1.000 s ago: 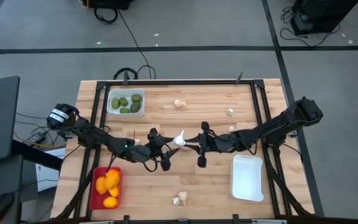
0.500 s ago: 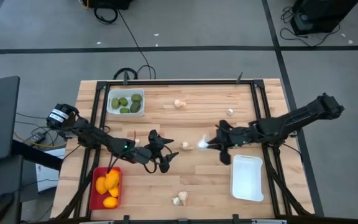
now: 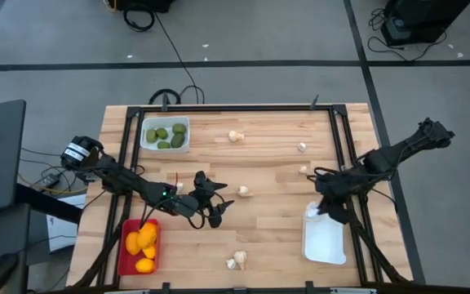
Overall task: Sort produce into baskets
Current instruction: Put the left big white garlic into the bottom white bin, then put the left small white garlic into the bottom white bin
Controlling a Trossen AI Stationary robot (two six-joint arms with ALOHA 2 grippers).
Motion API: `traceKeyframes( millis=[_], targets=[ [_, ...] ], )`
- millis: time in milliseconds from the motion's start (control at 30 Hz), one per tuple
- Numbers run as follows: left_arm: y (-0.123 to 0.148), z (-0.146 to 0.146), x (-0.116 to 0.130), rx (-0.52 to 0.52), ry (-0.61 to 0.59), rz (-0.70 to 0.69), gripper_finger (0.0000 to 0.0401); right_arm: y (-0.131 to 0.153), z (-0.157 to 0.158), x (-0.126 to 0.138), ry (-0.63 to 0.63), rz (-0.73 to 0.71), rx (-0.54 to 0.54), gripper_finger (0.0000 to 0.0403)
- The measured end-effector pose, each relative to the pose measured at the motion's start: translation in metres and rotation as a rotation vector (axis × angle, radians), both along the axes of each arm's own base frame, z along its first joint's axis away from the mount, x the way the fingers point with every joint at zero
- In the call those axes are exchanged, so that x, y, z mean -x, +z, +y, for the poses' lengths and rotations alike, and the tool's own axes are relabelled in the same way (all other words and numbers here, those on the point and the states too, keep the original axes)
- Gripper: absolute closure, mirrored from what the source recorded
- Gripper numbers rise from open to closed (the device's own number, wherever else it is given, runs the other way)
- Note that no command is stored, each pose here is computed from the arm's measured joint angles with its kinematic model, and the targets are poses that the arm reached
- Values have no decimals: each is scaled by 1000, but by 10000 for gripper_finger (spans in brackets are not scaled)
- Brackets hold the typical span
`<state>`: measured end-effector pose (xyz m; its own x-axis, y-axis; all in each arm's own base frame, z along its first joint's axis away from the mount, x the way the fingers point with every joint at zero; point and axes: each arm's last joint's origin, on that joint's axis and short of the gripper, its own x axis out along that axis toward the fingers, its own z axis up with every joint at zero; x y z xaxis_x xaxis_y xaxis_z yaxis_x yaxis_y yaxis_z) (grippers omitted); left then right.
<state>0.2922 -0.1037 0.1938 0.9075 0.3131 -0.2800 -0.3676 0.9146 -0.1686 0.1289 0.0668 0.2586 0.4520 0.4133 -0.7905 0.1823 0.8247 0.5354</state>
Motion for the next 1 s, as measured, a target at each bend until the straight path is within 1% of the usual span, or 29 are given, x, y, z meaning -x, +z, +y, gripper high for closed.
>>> traceKeyframes(
  millis=[100, 167, 400, 500, 700, 800, 867, 933, 1000],
  targets=[
    [0, 0, 0, -5, 10, 1, 99, -5, 3, 7, -27, 98, 12, 328],
    [0, 0, 0, -5, 11, 1, 99, -8, 5, 9, -48, 140, 40, 328],
    [-1, 1, 1, -11, 10, 11, 99, -19, 17, 3, -23, 197, 121, 321],
    [-1, 1, 1, -12, 10, 13, 99, -24, 22, 0, -4, 230, 147, 302],
    [5, 3, 7, -20, 11, 39, 99, -32, 27, -4, 11, 277, 181, 246],
    [14, 6, 13, -5, 18, 40, 99, -32, 28, -5, 12, 280, 169, 222],
    [18, 7, 20, -6, 18, 67, 99, -31, 28, -4, 17, 275, 153, 212],
    [20, 9, 27, -1, 24, 108, 99, -29, 30, -4, 28, 250, 134, 206],
    [19, 11, 38, 6, 35, 184, 99, -25, 33, -5, 50, 189, 103, 204]
  ],
)
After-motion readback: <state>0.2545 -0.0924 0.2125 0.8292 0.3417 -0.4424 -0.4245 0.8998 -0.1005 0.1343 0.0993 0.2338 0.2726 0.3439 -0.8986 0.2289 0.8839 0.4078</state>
